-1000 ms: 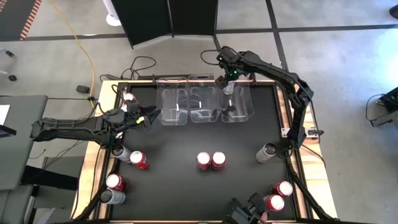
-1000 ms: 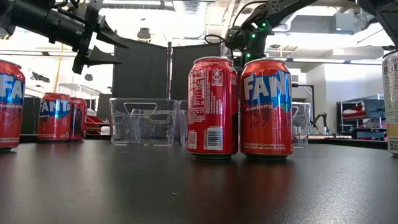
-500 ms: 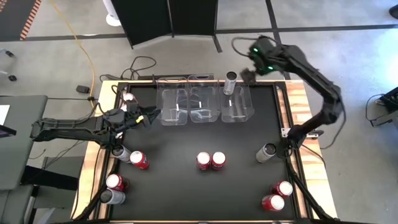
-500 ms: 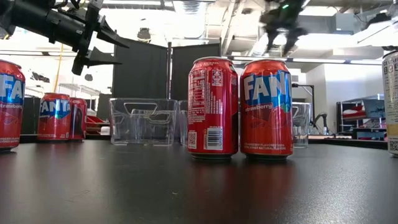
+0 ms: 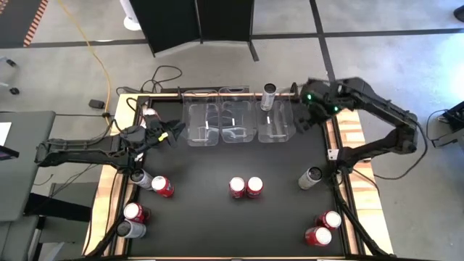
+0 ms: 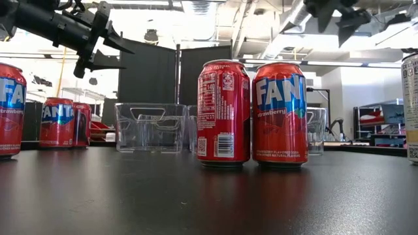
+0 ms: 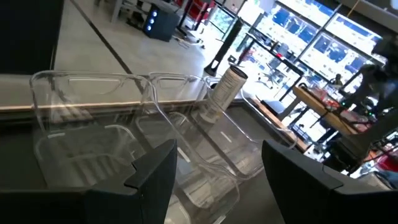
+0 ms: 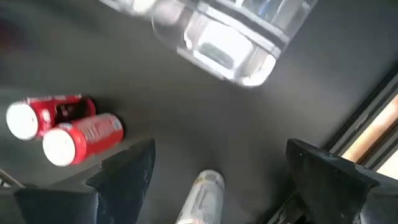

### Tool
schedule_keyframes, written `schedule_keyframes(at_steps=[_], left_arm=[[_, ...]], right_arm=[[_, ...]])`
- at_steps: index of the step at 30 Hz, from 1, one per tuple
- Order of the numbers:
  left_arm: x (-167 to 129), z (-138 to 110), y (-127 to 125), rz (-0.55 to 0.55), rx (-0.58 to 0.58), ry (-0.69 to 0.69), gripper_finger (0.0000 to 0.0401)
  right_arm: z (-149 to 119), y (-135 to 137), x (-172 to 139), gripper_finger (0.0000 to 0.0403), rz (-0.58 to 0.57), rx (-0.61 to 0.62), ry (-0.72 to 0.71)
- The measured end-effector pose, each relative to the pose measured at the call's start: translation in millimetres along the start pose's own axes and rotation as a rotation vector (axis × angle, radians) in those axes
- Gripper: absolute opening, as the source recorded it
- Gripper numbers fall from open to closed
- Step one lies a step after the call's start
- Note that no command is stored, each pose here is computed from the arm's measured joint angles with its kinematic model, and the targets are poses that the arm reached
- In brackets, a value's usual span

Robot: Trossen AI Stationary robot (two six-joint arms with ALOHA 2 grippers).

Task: Sort soda cans
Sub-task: Put the top right white-yellow soda can into the right transparent bin

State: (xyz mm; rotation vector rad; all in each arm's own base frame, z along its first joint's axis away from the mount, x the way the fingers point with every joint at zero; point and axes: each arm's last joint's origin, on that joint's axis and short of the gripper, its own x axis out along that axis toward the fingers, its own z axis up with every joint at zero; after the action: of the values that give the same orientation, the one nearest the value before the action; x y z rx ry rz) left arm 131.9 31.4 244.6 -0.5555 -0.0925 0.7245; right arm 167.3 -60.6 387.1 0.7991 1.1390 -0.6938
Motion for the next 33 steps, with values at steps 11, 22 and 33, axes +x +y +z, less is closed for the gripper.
schedule_keyframes(at_steps=[11, 22, 33], left_arm=[[0.8, -0.8, -0.1, 0.002, 0.003, 0.005, 0.0231], [9.9, -11.6, -2.4, -0.013, 0.009, 0.092, 0.0231], [21.5, -20.3, -6.7, -0.017, 0.026, 0.124, 0.0231]], right_arm=[[-66.1, 17.9, 31.3, 0.0379, -0.033, -0.148, 0.152], [-106.8, 28.8, 43.5, 0.0379, -0.068, -0.176, 0.215], [-128.0, 40.9, 79.2, 0.0379, -0.013, -0.167, 0.207]])
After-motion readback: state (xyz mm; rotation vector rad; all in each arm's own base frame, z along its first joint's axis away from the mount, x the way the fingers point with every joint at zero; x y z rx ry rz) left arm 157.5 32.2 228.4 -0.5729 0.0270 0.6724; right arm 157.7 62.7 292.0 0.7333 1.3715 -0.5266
